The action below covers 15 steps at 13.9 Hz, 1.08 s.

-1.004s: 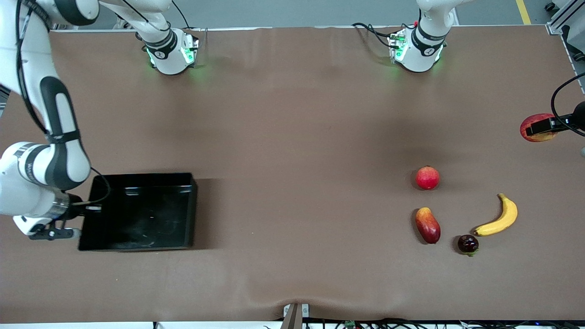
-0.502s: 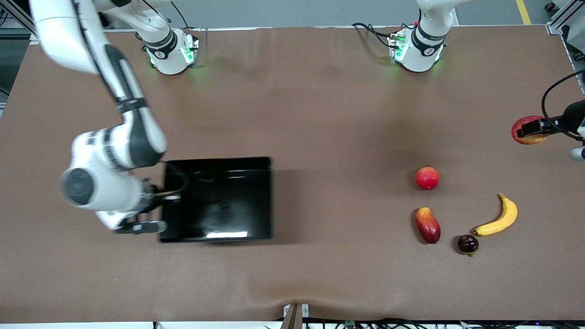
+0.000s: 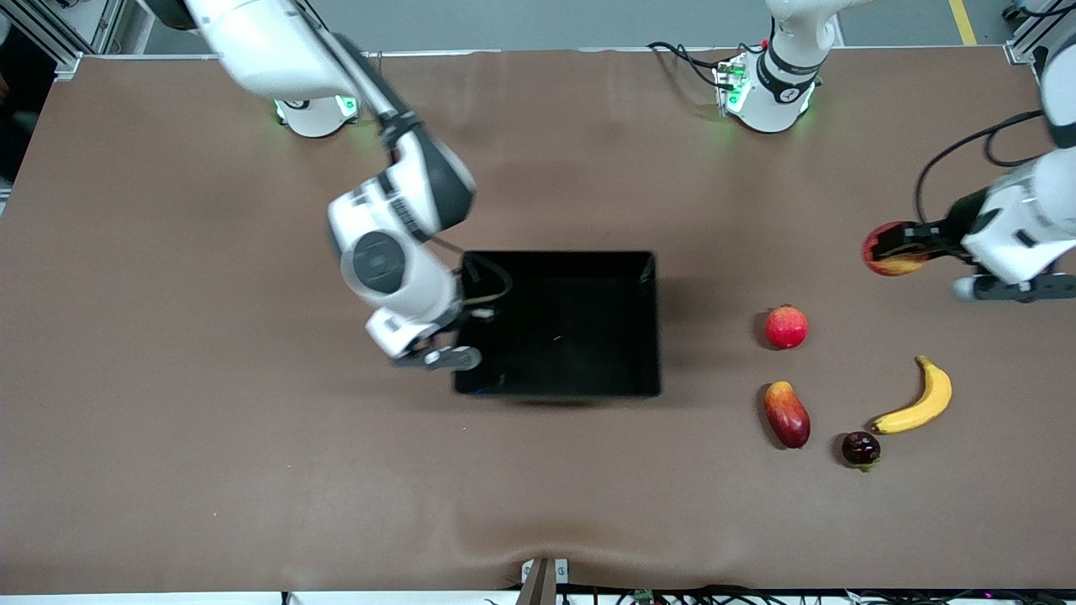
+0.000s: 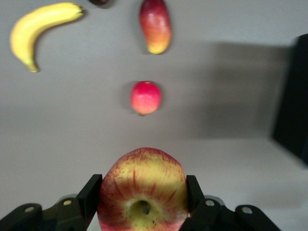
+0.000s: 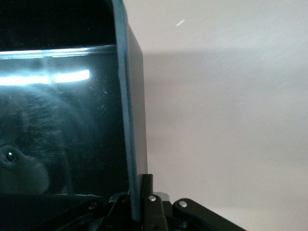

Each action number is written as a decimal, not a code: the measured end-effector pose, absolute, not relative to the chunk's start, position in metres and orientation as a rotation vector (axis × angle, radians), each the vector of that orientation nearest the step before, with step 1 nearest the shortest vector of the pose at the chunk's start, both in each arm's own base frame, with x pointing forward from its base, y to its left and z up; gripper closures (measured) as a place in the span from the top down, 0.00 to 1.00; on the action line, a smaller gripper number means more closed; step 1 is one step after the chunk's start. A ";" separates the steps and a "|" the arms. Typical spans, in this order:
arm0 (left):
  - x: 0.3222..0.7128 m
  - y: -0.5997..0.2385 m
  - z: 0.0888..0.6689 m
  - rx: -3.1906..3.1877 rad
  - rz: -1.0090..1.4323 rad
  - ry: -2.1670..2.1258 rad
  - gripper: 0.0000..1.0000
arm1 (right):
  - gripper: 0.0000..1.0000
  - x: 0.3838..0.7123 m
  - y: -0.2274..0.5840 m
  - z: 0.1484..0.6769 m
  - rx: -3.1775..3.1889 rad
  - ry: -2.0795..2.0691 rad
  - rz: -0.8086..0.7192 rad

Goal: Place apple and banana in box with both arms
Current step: 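Move the apple above the tray with the left gripper while the right gripper holds it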

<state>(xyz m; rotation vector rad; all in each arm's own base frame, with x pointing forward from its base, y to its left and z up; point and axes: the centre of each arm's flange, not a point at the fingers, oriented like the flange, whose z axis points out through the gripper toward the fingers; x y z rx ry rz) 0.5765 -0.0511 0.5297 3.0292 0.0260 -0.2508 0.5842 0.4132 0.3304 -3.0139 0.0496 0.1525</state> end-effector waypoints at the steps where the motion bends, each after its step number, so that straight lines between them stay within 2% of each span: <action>1: 0.578 -0.072 0.525 3.026 -0.256 0.028 0.75 | 0.03 0.574 0.430 0.325 -3.013 0.047 0.148; 5: 0.575 -0.141 0.509 3.011 -0.266 0.010 0.75 | 0.03 0.555 0.460 0.292 -3.020 0.040 0.156; 11: 0.565 -0.174 0.453 3.014 -0.257 0.003 0.75 | 0.03 0.540 0.481 0.254 -3.029 0.163 0.173; 13: 0.558 -0.181 0.430 3.017 -0.253 0.064 0.75 | 0.19 0.538 0.485 0.247 -3.027 0.158 0.168; 15: 0.549 -0.202 0.412 3.016 -0.231 0.150 0.75 | 0.40 0.538 0.488 0.249 -3.016 0.153 0.146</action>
